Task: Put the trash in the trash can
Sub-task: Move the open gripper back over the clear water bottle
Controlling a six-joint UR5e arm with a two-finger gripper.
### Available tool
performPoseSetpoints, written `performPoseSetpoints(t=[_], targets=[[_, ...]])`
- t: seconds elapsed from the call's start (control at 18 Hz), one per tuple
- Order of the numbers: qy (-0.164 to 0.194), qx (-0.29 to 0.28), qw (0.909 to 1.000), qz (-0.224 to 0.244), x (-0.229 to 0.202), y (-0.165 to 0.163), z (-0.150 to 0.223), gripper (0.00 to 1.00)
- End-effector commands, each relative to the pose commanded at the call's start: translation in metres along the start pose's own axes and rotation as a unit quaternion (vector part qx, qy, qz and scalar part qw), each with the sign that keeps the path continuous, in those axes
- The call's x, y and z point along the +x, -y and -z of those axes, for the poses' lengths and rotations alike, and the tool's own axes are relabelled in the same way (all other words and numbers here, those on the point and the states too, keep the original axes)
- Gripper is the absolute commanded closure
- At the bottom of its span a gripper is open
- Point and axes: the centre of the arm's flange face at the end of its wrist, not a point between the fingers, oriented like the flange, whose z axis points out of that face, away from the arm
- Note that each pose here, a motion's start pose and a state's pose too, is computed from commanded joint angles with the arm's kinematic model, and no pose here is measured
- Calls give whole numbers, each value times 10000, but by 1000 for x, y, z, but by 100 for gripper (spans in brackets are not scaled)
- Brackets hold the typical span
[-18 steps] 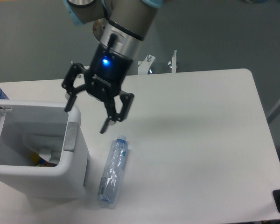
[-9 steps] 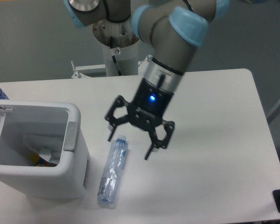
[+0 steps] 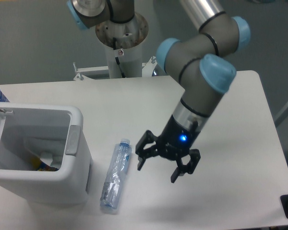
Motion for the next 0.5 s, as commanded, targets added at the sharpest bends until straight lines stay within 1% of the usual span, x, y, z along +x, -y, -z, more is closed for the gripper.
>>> performPoseSetpoints(t=[0.17, 0.39, 0.5], targets=[[67, -360, 9993, 49, 1, 6, -24, 0], [73, -444, 9986, 283, -4, 10, -40, 0], [86, -521, 9981, 310, -1, 10, -49, 0]])
